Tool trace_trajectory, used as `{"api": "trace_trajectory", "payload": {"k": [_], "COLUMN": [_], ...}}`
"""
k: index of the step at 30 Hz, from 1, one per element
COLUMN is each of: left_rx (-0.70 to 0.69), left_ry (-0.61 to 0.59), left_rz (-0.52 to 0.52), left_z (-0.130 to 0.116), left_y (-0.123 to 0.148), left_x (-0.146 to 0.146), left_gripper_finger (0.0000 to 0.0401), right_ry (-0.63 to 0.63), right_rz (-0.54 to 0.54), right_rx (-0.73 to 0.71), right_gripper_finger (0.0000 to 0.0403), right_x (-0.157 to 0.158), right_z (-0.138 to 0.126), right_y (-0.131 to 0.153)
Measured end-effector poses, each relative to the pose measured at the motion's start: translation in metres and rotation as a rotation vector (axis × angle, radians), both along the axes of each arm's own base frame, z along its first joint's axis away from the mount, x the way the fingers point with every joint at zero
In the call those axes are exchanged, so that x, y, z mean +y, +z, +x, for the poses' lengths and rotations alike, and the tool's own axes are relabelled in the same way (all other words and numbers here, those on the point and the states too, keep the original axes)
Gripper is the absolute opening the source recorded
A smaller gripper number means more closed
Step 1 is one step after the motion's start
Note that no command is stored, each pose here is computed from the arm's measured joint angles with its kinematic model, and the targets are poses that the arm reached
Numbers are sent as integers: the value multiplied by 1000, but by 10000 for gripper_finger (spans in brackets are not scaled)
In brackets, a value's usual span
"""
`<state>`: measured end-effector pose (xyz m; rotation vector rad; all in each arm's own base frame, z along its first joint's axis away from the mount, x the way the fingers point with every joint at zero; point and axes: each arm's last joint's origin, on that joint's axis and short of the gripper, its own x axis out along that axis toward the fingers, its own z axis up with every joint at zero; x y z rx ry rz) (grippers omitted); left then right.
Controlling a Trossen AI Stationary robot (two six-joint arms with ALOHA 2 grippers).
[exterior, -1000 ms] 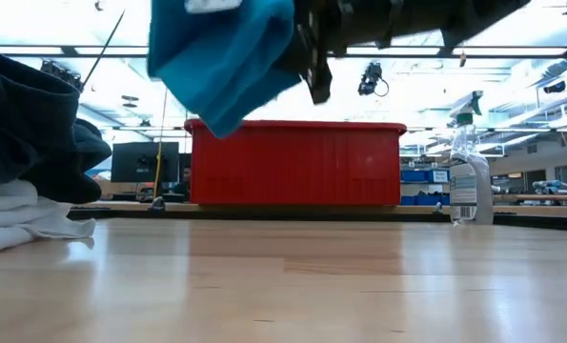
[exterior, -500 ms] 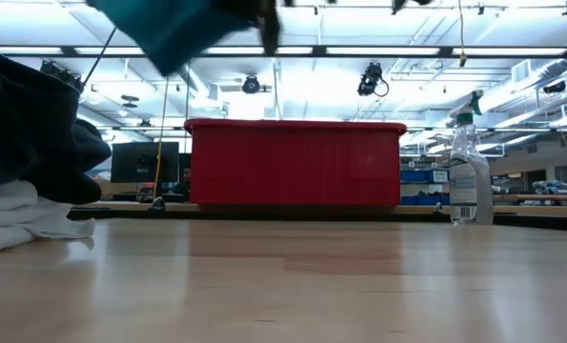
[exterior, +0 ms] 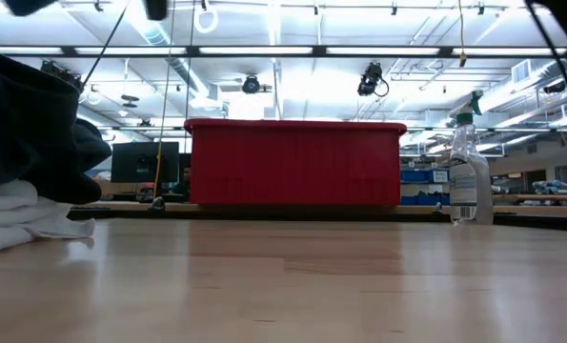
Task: Fold Laundry from Bin
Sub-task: Stack the folded blue shorts on top of the folded dark blue shorts
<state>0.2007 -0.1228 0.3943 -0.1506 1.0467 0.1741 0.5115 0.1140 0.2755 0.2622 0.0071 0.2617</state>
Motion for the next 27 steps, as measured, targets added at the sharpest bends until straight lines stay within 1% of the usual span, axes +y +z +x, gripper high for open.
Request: {"api": "trace_trajectory", "payload": {"k": [4,7,11,14,16,18,20,22,24,26,27], "left_rx": [38,35,-10,-18,-16,31,91,131,153,170,195], "left_ry": [36,54,55,57,71,94,121,150,170,181,186], "left_rz": [44,77,32,27,46,70,103,128,144,157,164], "left_z": [-21,-35,-48,-53,-52,-51,-50,-50,-51,-51,-51], "left_y": [-1,-1,5,5,-3,-20,-39,-54,-64,-71,-75], "left_x": [-5,-11,-15,-18,-21,-22,-23,-23,-22,-20,-19], "left_gripper_finger": [246,246,246,246,246,245,241,233,225,217,213], "right_ry": [27,62,111,140,141,135,130,99,74,88,91], "right_rz": [5,8,18,26,25,22,-9,-49,-70,-61,-53], "right_rx": [-16,-29,-71,-72,-71,-17,48,101,140,159,193], "right_gripper_finger": [128,128,128,128,128,128,128,128,128,128,128], "right_x": [-5,-10,-14,-17,-17,-19,-21,-23,-27,-31,-34], "right_z": [26,44,59,67,68,69,70,72,72,74,74], "right_y": [0,-3,0,-3,-9,-17,-27,-38,-43,-49,-53]}}
